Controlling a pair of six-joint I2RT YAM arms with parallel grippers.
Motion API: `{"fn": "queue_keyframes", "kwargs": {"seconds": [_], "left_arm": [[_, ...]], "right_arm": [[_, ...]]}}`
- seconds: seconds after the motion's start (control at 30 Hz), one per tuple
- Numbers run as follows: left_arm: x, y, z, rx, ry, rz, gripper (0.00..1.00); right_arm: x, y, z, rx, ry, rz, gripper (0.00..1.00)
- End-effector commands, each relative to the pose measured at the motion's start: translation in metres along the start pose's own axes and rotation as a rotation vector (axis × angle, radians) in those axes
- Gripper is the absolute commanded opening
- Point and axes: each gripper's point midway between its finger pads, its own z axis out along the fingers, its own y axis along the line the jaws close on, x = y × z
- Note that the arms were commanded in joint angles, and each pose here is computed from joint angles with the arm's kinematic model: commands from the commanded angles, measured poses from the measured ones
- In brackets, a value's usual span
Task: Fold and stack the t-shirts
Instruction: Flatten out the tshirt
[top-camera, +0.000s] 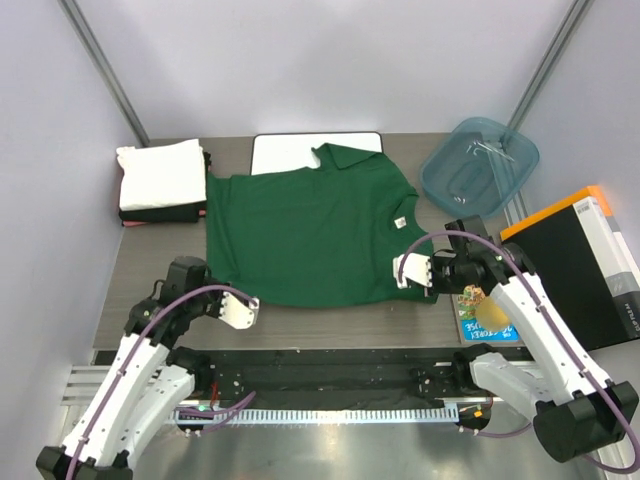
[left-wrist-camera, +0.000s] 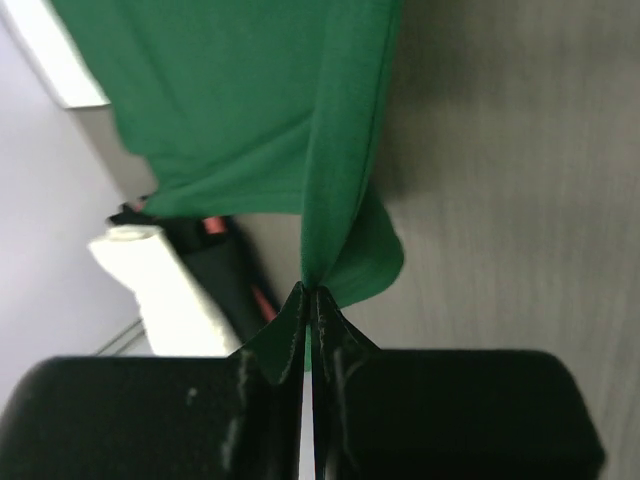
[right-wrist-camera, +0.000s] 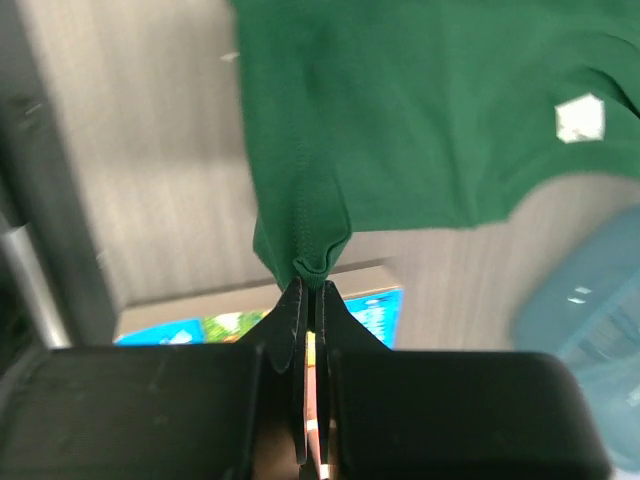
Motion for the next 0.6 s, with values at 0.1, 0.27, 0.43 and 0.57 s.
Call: {"fn": "queue_keyframes", "kwargs": {"seconds": [0.1, 0.27, 0.43, 0.57], "left_arm": [[-0.012, -0.021, -0.011, 0.193, -0.066, 0.028, 0.0], [-0.014, -0.035, -0.017, 0.233, -0.088, 0.108, 0.0], [-0.018, -0.05, -0.025, 0.289, -0.113, 0.132, 0.0], [-0.018, -0.051, -0.03, 0.293, -0.114, 0.123, 0.0]], "right_arm": [[0.005, 0.033, -0.011, -0.159, 0.028, -0.017, 0.01], [0.004, 0.035, -0.014, -0.152, 0.025, -0.028, 0.01], [-0.004, 0.045, -0.025, -0.206, -0.005, -0.034, 0.01], [-0.007, 0.023, -0.022, -0.074, -0.026, -0.05, 0.01]]}}
